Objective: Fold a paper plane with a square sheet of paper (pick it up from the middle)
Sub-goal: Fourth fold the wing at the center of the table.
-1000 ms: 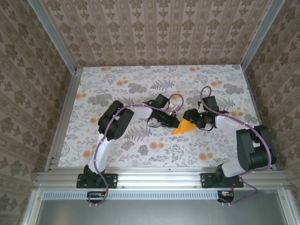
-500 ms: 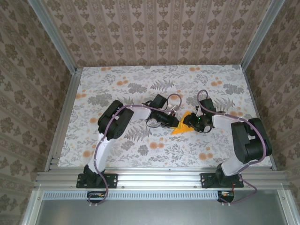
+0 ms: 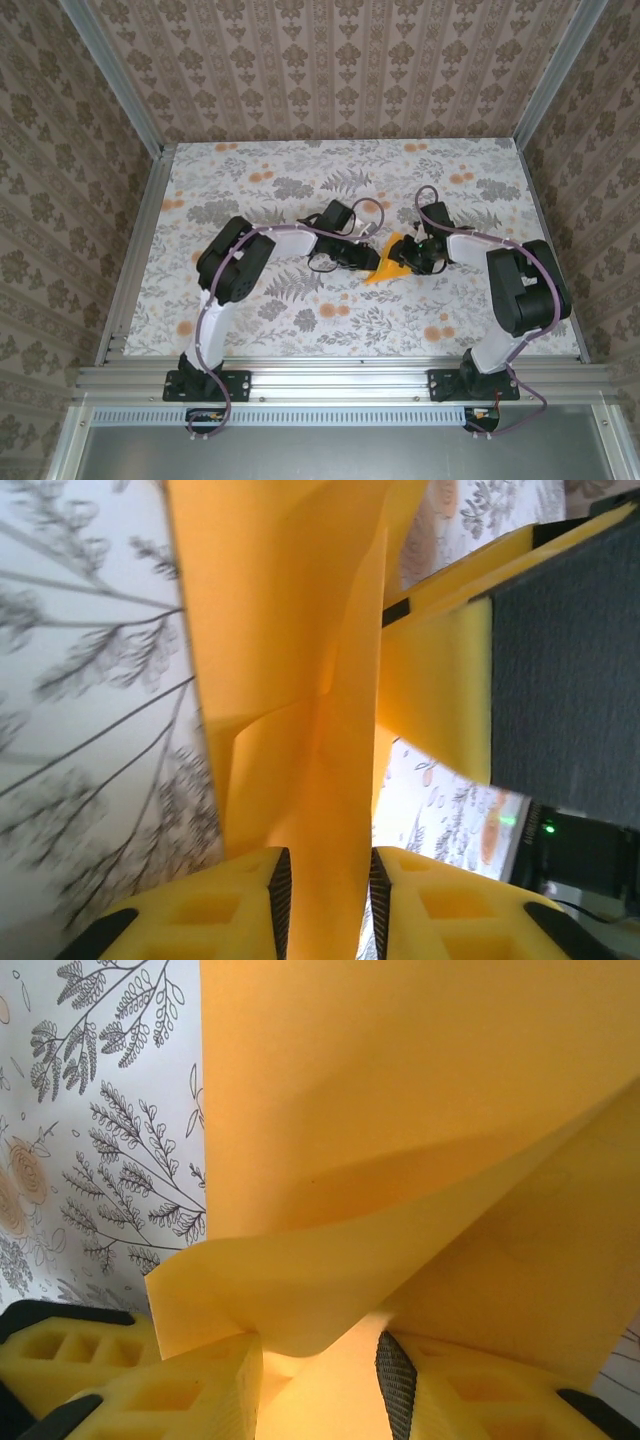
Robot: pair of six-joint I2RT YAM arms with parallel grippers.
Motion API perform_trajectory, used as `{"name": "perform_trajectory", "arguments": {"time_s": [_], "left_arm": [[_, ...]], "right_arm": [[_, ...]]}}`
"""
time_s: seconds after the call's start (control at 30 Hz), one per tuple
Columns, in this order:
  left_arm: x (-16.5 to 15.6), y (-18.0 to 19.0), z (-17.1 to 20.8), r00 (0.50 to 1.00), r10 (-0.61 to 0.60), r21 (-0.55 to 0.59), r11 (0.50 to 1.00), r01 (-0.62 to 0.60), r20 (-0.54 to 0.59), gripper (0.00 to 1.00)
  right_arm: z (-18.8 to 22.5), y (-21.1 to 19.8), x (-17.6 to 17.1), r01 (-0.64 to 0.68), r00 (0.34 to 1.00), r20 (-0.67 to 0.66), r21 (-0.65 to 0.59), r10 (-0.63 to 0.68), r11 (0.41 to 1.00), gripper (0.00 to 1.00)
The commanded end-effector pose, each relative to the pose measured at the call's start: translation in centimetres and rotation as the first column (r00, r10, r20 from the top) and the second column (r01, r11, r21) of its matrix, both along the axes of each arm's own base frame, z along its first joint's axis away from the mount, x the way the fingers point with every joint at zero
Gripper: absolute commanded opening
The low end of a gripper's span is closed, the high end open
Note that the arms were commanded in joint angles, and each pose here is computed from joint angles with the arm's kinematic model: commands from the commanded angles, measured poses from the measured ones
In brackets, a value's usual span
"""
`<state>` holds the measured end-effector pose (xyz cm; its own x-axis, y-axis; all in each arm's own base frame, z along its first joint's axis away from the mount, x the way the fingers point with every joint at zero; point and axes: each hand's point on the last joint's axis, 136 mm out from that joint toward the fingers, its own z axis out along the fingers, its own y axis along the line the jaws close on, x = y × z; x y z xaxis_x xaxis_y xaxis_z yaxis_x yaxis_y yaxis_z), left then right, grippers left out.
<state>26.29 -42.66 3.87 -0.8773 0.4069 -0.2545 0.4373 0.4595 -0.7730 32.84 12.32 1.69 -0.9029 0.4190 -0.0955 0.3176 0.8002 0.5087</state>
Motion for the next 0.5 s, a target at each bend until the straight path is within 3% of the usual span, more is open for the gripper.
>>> {"name": "perform_trajectory", "arguments": {"time_s": [0.0, 0.27, 0.47], "left_arm": [[1.0, 1.5, 1.0, 0.990, 0.040, 0.040, 0.998, -0.046, 0.135, 0.32], [2.4, 3.4, 2.2, 0.947, 0.151, 0.015, 0.987, -0.162, 0.283, 0.35], [3.8, 5.5, 2.7, 0.911, 0.285, -0.030, 0.957, -0.290, 0.299, 0.38]], "right_arm": [[-3.1, -1.4, -2.4, 0.017, 0.991, -0.130, -0.105, -0.030, 0.994, 0.40], [-1.6, 1.9, -0.4, -0.099, 0.995, -0.031, -0.012, 0.098, 0.995, 0.40], [-0.7, 4.3, 0.5, -0.245, 0.970, 0.015, 0.024, 0.244, 0.969, 0.41]]}}
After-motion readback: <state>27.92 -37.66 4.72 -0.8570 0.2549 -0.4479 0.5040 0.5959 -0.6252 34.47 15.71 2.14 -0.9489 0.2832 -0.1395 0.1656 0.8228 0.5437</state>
